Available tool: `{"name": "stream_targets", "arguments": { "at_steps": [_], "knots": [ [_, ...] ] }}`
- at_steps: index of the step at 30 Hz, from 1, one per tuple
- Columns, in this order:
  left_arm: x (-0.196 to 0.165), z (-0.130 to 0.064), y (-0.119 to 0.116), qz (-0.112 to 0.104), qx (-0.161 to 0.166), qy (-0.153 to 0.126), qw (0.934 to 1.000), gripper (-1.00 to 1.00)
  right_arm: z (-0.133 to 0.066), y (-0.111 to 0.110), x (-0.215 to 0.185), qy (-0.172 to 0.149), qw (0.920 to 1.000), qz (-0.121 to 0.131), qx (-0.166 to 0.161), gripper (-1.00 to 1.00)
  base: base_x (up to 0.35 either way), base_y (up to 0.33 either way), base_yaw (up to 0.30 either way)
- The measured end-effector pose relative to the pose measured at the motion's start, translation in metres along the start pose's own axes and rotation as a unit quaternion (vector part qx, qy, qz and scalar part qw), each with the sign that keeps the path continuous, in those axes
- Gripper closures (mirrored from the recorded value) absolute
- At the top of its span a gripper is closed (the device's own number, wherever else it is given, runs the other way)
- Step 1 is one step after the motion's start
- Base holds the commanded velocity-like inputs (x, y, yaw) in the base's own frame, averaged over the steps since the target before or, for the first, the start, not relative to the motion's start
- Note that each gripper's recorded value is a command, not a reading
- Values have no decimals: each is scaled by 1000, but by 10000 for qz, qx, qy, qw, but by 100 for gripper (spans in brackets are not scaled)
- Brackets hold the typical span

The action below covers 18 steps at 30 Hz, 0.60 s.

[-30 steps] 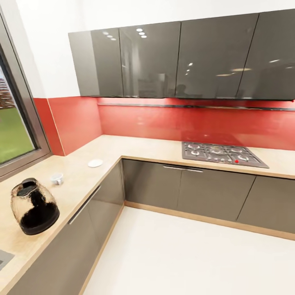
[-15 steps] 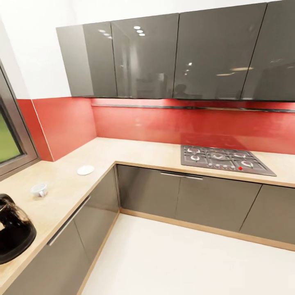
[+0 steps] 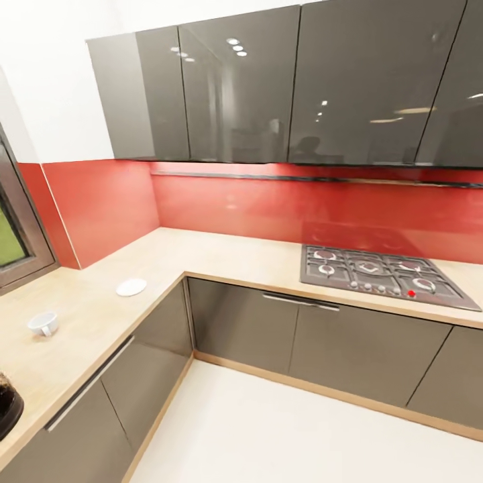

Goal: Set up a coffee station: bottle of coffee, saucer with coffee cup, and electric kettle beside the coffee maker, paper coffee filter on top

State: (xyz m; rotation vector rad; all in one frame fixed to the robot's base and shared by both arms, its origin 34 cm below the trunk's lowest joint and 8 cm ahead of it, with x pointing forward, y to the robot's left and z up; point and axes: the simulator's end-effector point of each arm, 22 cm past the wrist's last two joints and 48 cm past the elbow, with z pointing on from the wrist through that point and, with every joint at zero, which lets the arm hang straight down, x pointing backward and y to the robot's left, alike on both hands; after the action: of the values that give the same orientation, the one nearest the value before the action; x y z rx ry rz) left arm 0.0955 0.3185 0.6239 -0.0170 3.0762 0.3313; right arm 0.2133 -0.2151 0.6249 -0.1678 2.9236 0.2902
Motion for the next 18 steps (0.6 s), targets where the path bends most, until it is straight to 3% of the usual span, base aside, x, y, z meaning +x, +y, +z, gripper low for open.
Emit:
{"name": "stream_targets", "arguments": {
  "at_steps": [18],
  "knots": [
    [0, 0, 0, -1, 0, -5, 10000, -100, 0, 0, 0, -6, 10000, -1, 0, -100, 277, -218, 277]
  ]
}}
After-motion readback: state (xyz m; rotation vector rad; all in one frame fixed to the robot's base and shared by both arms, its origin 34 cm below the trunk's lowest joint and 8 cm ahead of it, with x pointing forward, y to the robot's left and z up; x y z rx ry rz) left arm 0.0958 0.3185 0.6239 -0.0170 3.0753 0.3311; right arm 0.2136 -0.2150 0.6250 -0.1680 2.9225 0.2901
